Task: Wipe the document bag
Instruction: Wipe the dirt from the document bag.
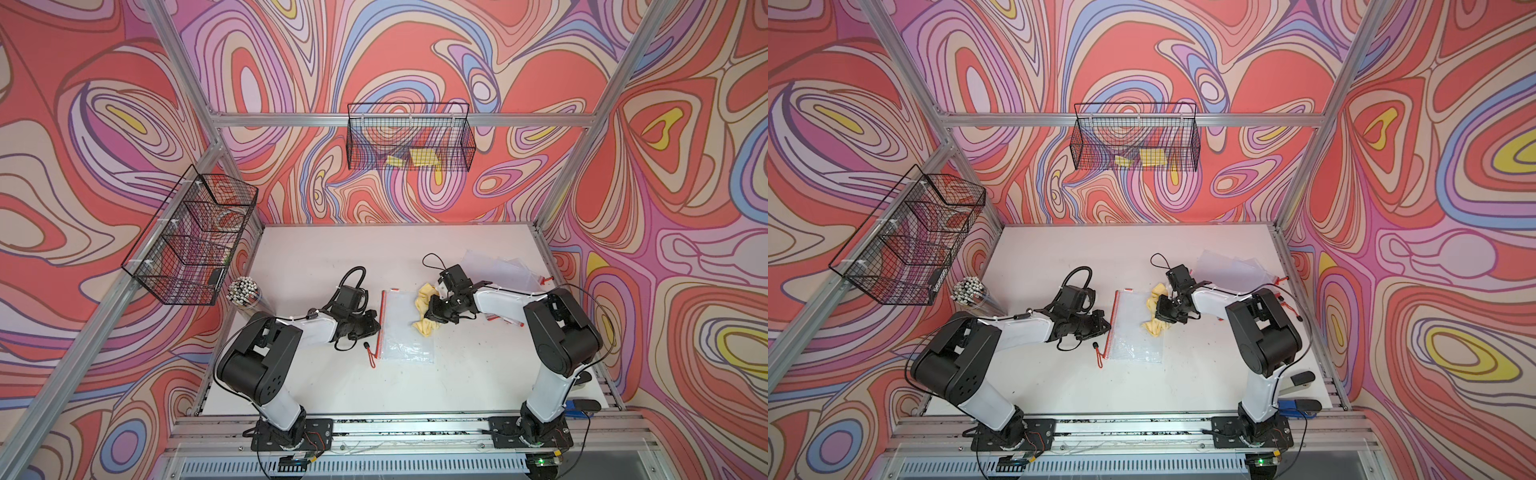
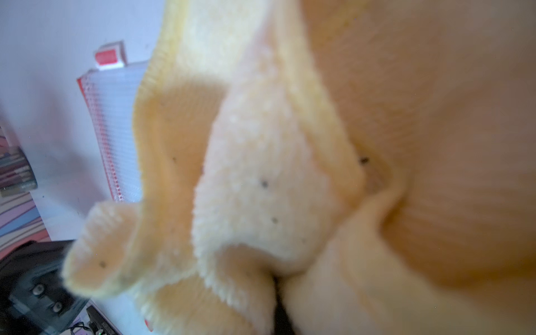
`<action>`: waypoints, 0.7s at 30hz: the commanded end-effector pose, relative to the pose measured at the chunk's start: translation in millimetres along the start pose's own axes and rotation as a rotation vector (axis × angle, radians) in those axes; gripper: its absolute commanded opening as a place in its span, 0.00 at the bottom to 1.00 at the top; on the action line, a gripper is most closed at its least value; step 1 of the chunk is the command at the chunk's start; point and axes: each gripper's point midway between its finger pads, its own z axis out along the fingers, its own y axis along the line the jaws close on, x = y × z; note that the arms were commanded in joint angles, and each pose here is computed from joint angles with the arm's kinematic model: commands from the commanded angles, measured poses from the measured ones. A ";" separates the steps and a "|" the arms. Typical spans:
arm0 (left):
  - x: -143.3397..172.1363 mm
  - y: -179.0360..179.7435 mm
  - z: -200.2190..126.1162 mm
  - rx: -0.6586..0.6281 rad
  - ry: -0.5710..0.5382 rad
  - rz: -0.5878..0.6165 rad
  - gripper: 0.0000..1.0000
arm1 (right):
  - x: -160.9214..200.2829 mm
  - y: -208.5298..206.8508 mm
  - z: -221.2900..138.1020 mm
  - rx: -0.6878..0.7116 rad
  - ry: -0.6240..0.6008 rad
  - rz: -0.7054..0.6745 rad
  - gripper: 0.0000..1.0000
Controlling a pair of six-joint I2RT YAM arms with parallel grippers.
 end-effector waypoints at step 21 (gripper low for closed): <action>8.5 32.6 -3.5 -0.168 0.026 -0.028 0.00 | 51.1 -24.2 -11.6 0.086 0.042 0.052 0.00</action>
